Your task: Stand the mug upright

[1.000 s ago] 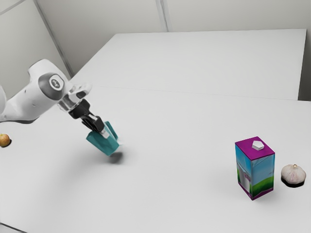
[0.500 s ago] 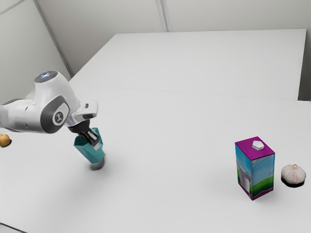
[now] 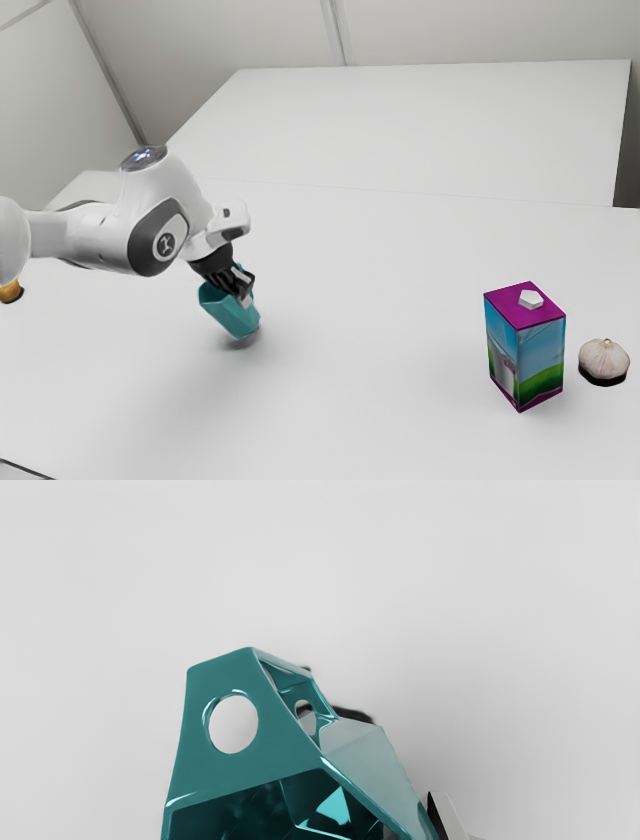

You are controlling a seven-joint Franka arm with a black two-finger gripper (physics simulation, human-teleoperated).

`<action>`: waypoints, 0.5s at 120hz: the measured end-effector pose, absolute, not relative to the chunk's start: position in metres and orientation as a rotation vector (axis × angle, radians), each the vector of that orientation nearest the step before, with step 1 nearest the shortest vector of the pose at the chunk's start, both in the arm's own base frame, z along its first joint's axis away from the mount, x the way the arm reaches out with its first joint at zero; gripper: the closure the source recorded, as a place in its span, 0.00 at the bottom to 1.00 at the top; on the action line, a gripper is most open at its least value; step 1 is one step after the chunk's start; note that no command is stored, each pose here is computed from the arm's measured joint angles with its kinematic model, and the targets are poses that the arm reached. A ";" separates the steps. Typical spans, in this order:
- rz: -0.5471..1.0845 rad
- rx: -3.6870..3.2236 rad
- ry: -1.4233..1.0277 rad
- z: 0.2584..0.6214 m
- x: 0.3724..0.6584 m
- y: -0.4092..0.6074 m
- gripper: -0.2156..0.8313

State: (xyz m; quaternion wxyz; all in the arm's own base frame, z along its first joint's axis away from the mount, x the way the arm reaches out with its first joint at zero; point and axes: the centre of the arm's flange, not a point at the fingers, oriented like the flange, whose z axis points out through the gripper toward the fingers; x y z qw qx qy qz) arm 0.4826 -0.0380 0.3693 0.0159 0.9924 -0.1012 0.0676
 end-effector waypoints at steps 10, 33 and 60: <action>0.222 3.082 -0.299 0.366 0.491 -0.047 0.95; 0.260 3.075 -0.256 0.368 0.504 -0.058 0.95; 0.299 3.078 -0.222 0.372 0.523 -0.061 0.95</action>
